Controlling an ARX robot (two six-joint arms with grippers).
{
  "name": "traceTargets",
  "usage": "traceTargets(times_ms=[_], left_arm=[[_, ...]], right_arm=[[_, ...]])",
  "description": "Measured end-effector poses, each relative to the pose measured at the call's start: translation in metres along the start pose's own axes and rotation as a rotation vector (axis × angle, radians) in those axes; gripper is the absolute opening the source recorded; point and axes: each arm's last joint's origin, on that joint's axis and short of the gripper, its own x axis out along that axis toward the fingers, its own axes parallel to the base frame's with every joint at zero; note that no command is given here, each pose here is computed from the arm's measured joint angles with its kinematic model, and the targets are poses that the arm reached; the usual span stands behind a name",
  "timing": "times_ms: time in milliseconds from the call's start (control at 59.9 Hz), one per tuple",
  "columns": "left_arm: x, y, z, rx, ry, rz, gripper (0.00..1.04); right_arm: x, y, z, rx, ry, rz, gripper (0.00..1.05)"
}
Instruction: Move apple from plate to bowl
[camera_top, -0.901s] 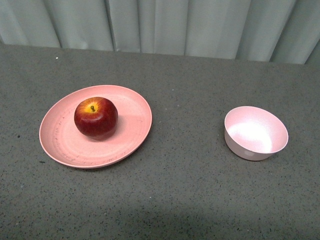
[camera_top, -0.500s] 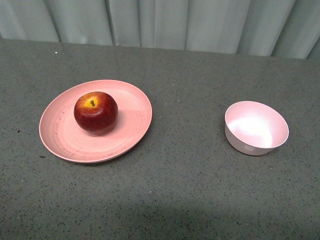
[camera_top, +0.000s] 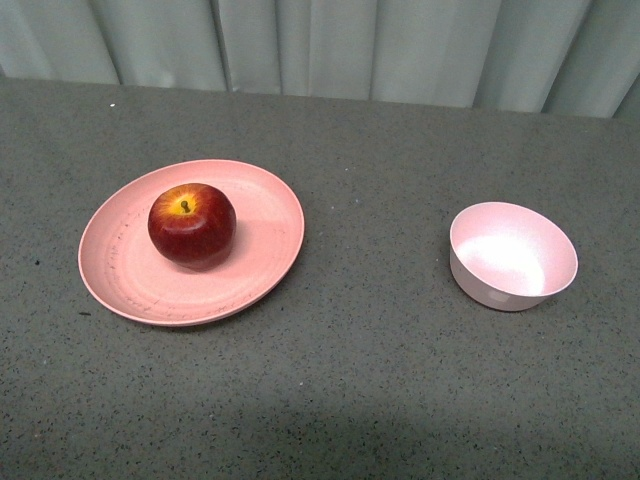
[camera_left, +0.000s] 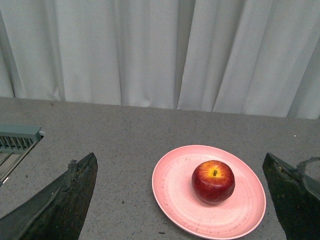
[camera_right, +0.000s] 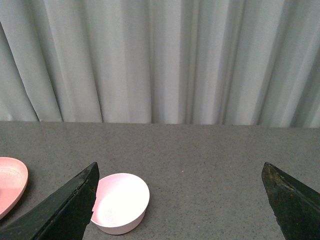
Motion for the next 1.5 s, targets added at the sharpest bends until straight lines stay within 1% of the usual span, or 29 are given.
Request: traceTargets(times_ms=[1034, 1084, 1118, 1234, 1368, 1501], left_arm=[[0.0, 0.0, 0.0, 0.0, 0.0, 0.0, 0.98], [0.0, 0.0, 0.0, 0.0, 0.0, 0.0, 0.98], [0.0, 0.0, 0.0, 0.0, 0.0, 0.0, 0.98], [0.0, 0.0, 0.0, 0.0, 0.0, 0.0, 0.98], [0.0, 0.0, 0.0, 0.0, 0.0, 0.0, 0.98], [0.0, 0.0, 0.0, 0.0, 0.0, 0.0, 0.98]], right_arm=[[0.0, 0.0, 0.0, -0.001, 0.002, -0.002, 0.95], [0.0, 0.0, -0.002, -0.03, 0.056, -0.044, 0.95], [0.002, 0.001, -0.003, -0.042, 0.088, -0.05, 0.95], [0.013, 0.005, -0.006, -0.077, 0.149, 0.011, 0.95], [0.037, 0.011, 0.001, -0.1, 0.2, 0.083, 0.95], [0.072, 0.022, 0.002, -0.142, 0.319, 0.158, 0.95]])
